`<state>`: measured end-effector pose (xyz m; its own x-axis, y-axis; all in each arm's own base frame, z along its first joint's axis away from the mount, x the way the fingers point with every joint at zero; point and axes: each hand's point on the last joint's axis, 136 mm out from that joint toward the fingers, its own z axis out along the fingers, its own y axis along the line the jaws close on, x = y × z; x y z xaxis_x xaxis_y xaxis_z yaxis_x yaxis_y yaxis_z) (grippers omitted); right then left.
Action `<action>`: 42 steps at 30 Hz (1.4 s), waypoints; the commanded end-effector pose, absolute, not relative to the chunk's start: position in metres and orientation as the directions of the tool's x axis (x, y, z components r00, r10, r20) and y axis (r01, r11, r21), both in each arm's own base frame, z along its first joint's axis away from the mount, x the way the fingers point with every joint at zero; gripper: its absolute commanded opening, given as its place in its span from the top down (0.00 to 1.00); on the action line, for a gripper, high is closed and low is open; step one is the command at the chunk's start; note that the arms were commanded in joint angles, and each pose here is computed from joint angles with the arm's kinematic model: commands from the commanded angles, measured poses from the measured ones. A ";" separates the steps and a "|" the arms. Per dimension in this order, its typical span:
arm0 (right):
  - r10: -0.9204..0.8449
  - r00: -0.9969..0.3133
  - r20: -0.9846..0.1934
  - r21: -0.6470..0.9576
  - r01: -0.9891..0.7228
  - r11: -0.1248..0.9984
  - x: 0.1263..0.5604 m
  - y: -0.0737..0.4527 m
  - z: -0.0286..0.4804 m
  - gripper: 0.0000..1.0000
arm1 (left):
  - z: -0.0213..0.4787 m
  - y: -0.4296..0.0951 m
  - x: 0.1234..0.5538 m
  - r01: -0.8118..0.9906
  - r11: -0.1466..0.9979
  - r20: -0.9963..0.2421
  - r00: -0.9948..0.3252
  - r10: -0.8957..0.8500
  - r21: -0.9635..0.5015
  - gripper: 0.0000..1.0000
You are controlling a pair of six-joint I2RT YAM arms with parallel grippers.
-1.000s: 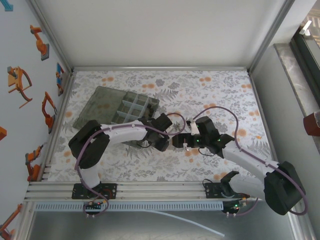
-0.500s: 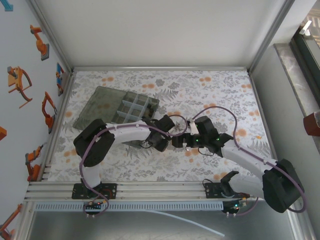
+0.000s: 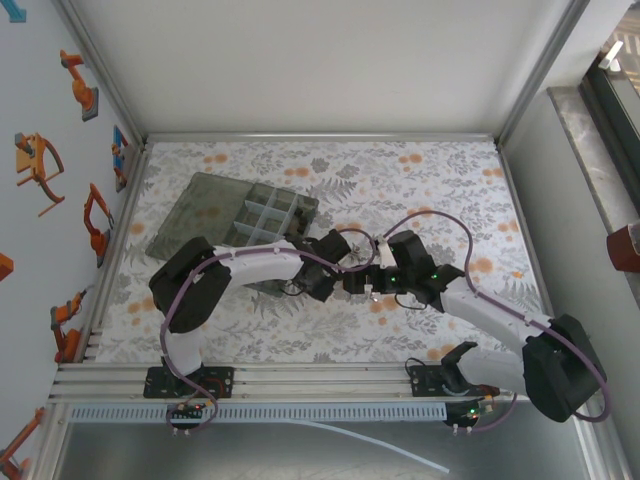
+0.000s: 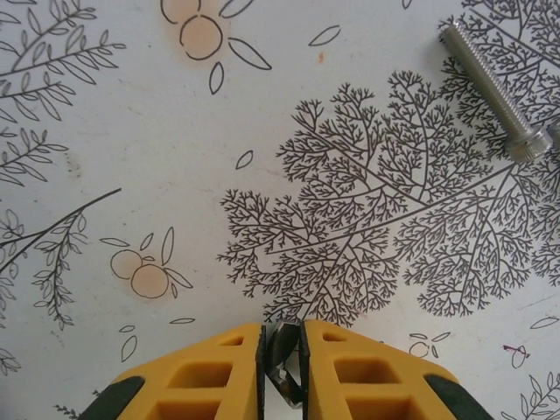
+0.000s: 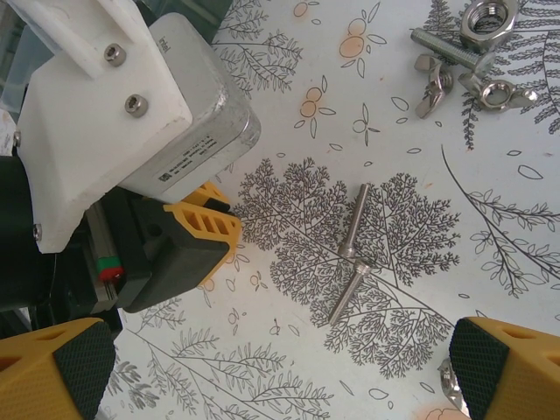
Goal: Sort the screws and nuts into containers
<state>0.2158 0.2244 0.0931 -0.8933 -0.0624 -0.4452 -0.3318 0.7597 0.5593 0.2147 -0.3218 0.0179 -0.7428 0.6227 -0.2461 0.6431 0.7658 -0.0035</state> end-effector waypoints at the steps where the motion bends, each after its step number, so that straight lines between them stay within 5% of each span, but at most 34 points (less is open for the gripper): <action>1: -0.054 -0.871 -0.489 0.540 -0.351 0.765 0.222 0.224 0.102 0.00 | 0.039 -0.329 0.226 0.631 0.776 -0.309 -0.737 0.601 0.007 0.88; 12: -0.098 -0.833 -0.545 0.539 -0.437 0.720 0.250 0.252 0.124 0.00 | 0.115 -0.299 0.291 0.513 0.857 -0.512 -0.747 0.424 -0.039 0.89; 23: -0.124 -0.807 -0.578 0.565 -0.505 0.653 0.280 0.287 0.146 0.00 | 0.110 -0.199 0.339 0.237 0.969 -0.477 -0.845 0.243 0.073 0.89; 42: -0.125 -0.806 -0.579 0.552 -0.500 0.667 0.276 0.281 0.142 0.00 | 0.084 -0.176 0.345 0.168 0.976 -0.387 -0.898 0.211 0.142 0.81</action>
<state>0.2784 0.2802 0.1374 -0.8236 -0.1143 -0.5555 -0.4735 0.6777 0.5626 0.3476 -0.1841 0.0793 -0.8904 0.2304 -0.3925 0.1972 0.9726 0.1235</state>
